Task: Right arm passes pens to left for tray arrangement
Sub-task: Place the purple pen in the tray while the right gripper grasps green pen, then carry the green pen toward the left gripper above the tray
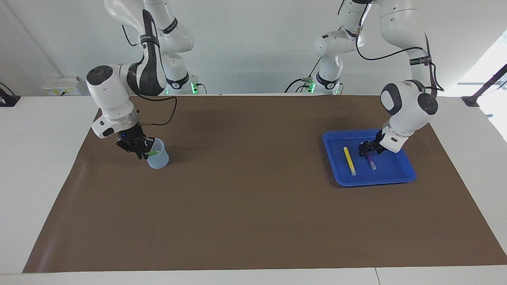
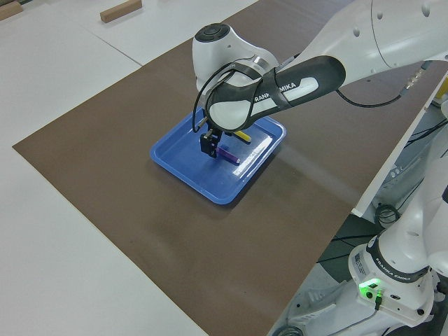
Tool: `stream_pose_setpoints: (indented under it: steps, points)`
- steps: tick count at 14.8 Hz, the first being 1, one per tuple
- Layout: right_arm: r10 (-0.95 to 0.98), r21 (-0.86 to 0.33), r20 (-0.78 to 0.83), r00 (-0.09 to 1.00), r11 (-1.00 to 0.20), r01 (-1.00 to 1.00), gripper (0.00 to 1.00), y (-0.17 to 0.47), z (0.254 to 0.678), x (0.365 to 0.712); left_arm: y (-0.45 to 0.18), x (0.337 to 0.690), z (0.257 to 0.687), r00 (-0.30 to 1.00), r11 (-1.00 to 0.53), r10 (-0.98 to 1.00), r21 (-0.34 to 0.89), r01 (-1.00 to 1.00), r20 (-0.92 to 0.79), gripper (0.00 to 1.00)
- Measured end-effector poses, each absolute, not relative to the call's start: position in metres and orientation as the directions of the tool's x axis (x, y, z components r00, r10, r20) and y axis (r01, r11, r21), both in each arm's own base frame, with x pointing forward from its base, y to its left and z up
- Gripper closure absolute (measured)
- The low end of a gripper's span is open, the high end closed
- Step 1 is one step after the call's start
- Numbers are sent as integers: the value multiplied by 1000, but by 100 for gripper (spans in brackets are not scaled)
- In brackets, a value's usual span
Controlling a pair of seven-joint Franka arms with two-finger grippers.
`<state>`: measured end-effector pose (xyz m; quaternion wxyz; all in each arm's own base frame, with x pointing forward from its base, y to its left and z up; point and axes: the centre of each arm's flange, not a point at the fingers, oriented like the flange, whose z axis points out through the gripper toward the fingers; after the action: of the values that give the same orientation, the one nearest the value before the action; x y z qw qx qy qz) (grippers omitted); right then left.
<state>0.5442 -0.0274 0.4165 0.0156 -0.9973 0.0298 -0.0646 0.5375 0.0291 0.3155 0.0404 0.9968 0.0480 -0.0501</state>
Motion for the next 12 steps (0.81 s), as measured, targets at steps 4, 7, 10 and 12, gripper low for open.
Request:
stream_pose_setpoints:
  steps: [4,7,10,12]
  points:
    - [-52,-44,122,991,-998,-47,83,-24,472,537,30,547,334,989,-992,87,78,97,-123,0]
    - [-39,-39,124,992,-999,-35,83,-23,521,535,29,563,381,984,-993,73,83,88,-165,0]
    - [-84,-45,130,988,-996,-79,83,-15,546,538,25,571,428,977,-990,93,91,112,-192,0]
    - [-171,-67,123,978,-984,-164,83,7,546,539,19,575,459,965,-973,169,121,196,-199,0]
